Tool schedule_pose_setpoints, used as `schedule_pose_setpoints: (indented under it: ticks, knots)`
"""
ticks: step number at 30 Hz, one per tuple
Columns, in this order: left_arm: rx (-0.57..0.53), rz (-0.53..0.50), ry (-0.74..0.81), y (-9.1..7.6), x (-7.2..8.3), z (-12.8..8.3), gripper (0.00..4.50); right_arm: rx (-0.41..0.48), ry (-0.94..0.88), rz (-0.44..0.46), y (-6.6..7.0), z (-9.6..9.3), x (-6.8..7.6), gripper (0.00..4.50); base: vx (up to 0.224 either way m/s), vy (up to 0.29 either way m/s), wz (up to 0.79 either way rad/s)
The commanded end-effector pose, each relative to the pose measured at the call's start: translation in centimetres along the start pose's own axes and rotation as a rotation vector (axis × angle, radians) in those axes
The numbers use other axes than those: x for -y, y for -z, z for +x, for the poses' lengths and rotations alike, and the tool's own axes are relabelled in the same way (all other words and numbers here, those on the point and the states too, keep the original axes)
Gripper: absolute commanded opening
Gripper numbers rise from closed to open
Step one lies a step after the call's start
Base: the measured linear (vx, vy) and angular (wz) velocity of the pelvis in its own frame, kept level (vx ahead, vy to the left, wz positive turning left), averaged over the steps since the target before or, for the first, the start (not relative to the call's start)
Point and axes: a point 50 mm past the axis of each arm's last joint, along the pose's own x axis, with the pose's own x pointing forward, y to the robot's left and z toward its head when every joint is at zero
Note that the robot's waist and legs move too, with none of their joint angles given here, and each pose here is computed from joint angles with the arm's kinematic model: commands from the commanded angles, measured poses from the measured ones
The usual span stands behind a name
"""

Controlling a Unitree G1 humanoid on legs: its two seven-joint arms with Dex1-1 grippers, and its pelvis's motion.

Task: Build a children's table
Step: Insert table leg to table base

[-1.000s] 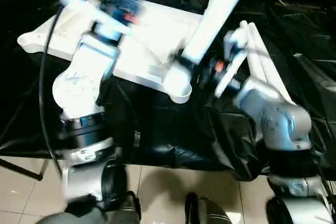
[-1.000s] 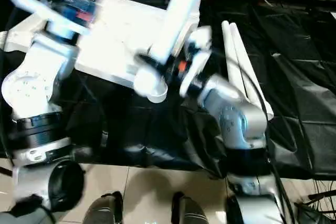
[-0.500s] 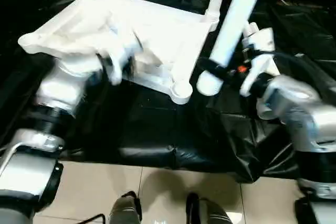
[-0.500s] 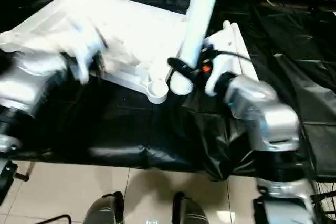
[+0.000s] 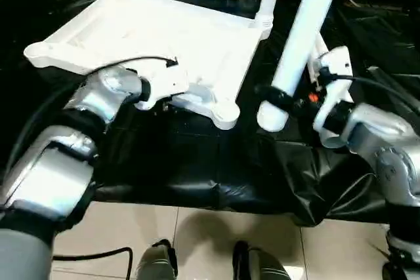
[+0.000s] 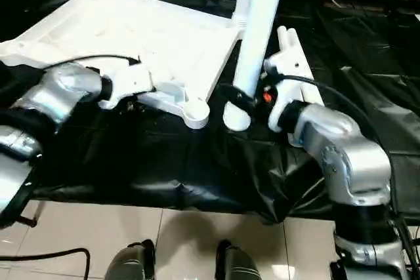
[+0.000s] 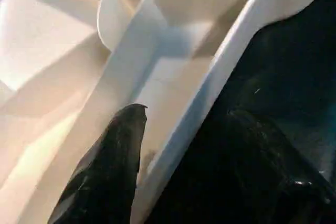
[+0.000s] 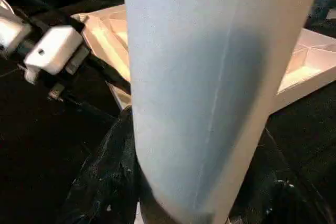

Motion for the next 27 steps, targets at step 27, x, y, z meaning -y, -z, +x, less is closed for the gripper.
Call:
schedule_pose_setpoints:
  ticks: [27]
  knots:
    - [-0.170,0.093,0.509,-0.5,1.0,-1.5,1.06,0.009,-0.037,-0.061,-0.5,0.5,-0.6,1.84,0.000,0.000,0.00]
